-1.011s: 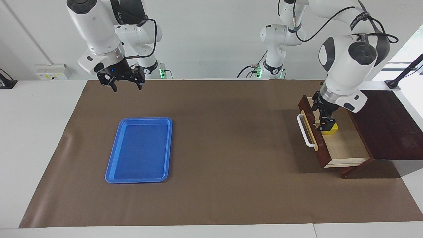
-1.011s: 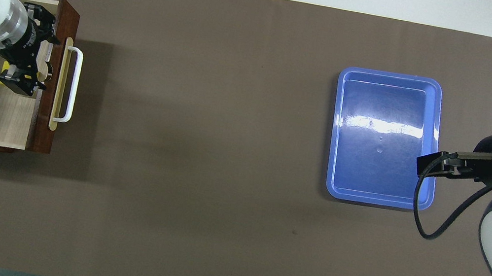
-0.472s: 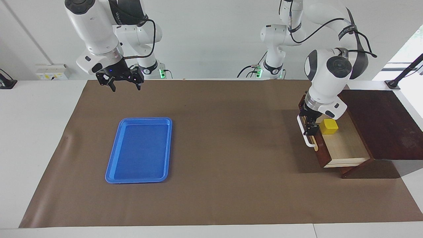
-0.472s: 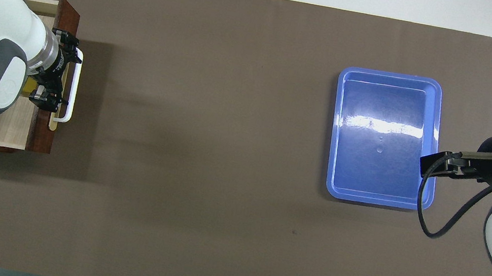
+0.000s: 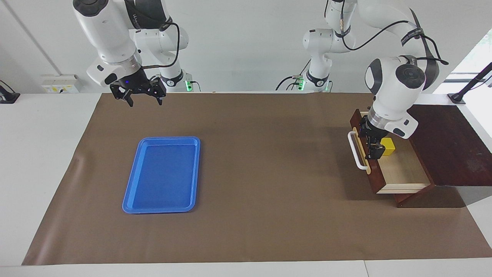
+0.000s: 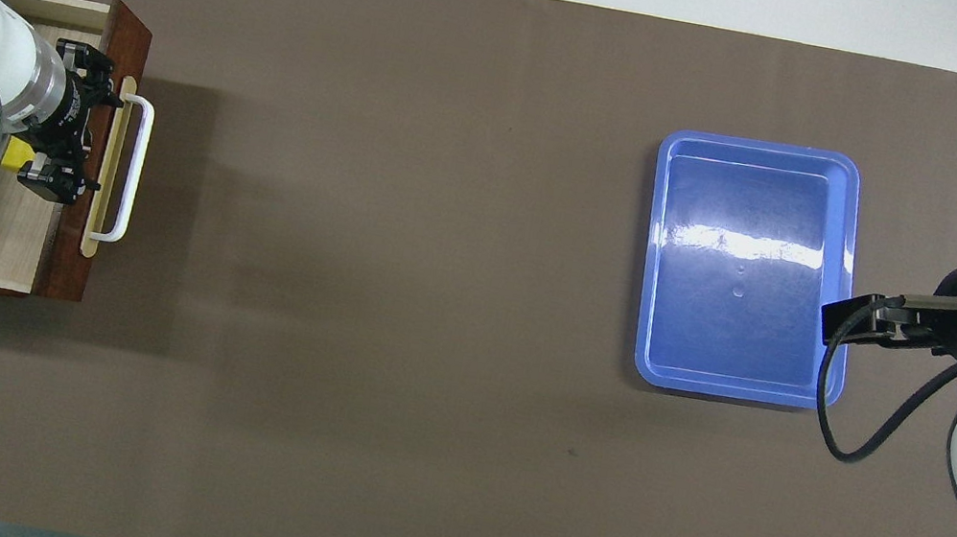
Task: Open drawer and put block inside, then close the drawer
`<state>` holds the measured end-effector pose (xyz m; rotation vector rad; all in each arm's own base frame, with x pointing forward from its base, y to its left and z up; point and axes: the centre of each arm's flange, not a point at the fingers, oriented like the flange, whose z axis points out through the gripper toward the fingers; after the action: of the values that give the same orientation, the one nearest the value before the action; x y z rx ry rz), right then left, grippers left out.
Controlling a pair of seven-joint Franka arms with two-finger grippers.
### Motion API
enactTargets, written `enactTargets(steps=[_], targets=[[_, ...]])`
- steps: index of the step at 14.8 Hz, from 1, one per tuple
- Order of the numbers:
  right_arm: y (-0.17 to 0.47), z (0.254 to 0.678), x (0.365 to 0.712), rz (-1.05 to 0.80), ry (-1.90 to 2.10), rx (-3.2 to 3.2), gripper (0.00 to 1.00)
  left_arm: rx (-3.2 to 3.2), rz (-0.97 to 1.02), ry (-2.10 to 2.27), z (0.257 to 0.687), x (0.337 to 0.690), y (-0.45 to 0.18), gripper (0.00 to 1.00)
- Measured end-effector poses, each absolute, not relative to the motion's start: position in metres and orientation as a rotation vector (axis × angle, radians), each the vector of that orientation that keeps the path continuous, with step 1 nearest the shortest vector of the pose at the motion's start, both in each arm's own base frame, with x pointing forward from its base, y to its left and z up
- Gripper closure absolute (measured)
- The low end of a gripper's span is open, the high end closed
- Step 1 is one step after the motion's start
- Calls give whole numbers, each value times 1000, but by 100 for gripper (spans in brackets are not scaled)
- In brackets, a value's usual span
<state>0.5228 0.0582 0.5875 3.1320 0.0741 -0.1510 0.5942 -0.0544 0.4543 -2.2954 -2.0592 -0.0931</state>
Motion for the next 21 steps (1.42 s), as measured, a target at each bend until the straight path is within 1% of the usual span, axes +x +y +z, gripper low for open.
enactTargets(steps=[4, 11, 17, 21], targets=[[58, 588, 523, -150, 74, 3132, 0, -2301, -96, -2053, 456, 596, -23, 0], [58, 588, 523, -150, 74, 3132, 0, -2298, -156, -2080, 460, 599, 61, 0], [58, 588, 523, -150, 74, 3132, 0, -2308, -156, -2064, 459, 596, 82, 0], [58, 588, 523, -150, 74, 3132, 0, -2314, -153, -2056, 459, 596, 83, 0]])
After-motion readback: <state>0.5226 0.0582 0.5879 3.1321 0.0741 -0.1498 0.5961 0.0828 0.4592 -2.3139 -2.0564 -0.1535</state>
